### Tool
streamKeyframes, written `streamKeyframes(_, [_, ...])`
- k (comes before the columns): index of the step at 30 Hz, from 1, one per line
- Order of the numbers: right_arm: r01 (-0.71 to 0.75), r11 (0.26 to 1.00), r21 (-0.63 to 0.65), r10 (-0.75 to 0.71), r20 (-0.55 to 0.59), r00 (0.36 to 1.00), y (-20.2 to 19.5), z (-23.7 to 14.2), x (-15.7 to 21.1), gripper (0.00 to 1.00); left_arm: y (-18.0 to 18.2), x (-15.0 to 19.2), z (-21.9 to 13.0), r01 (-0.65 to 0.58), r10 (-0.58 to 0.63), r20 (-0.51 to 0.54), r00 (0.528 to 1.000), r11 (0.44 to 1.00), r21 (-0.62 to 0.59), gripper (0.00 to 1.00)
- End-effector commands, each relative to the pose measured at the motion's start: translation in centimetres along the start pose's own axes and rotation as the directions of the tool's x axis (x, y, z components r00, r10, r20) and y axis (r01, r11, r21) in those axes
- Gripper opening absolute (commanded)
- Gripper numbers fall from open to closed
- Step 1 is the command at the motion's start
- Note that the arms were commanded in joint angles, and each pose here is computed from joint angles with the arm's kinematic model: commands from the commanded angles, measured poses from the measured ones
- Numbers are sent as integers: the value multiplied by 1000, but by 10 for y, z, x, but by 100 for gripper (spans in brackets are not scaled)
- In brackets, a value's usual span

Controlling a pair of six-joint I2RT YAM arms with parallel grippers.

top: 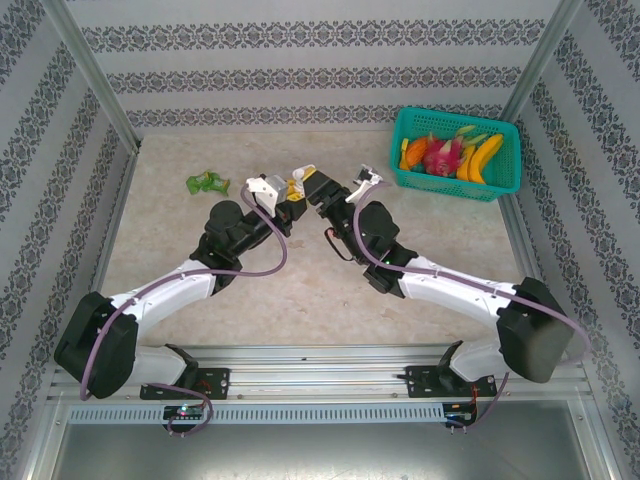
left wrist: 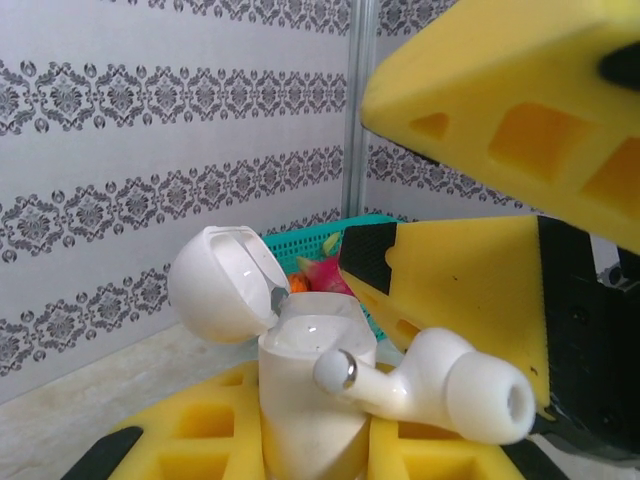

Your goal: Insert the wireless bluetooth earbuds into the charging case

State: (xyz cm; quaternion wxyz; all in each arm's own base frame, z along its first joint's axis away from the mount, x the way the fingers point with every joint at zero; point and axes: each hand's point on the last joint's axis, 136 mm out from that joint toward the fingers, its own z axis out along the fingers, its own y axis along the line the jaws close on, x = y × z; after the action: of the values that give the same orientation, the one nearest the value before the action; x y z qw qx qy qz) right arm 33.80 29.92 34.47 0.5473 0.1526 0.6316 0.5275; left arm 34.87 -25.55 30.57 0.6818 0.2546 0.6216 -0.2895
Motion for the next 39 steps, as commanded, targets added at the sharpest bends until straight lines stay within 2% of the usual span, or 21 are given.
streamKeyframes(1, [47, 999, 26, -47, -13, 999, -2, -10, -9, 56, -17, -27, -9, -27, 21, 109, 994, 998, 57, 0])
streamKeyframes(6, [88, 993, 79, -82, -80, 993, -10, -23, -8, 57, -19, -11, -14, -29, 23, 85, 996, 997, 68, 0])
streamKeyframes(10, [169, 975, 145, -139, -198, 970, -25, -42, 5, 57, -22, -2, -17, -26, 20, 70, 997, 996, 80, 0])
streamKeyframes(14, [291, 947, 136, -227, -356, 906, -39, -64, 26, 59, -25, 5, -19, -22, 17, 53, 998, 995, 98, 0])
streamKeyframes(19, [374, 924, 78, -291, -489, 822, -51, -91, 48, 59, -31, 12, -20, -10, 6, 30, 1000, 991, 131, 0])
streamKeyframes(25, [365, 927, 90, -275, -500, 822, -59, -100, 52, 59, -34, 23, -24, 14, -14, -1, 1000, 990, 143, 0])
streamKeyframes(39, [372, 928, 10, -317, -503, 804, -25, -75, 63, 58, -35, 33, -25, 37, -32, -37, 999, 988, 149, 0])
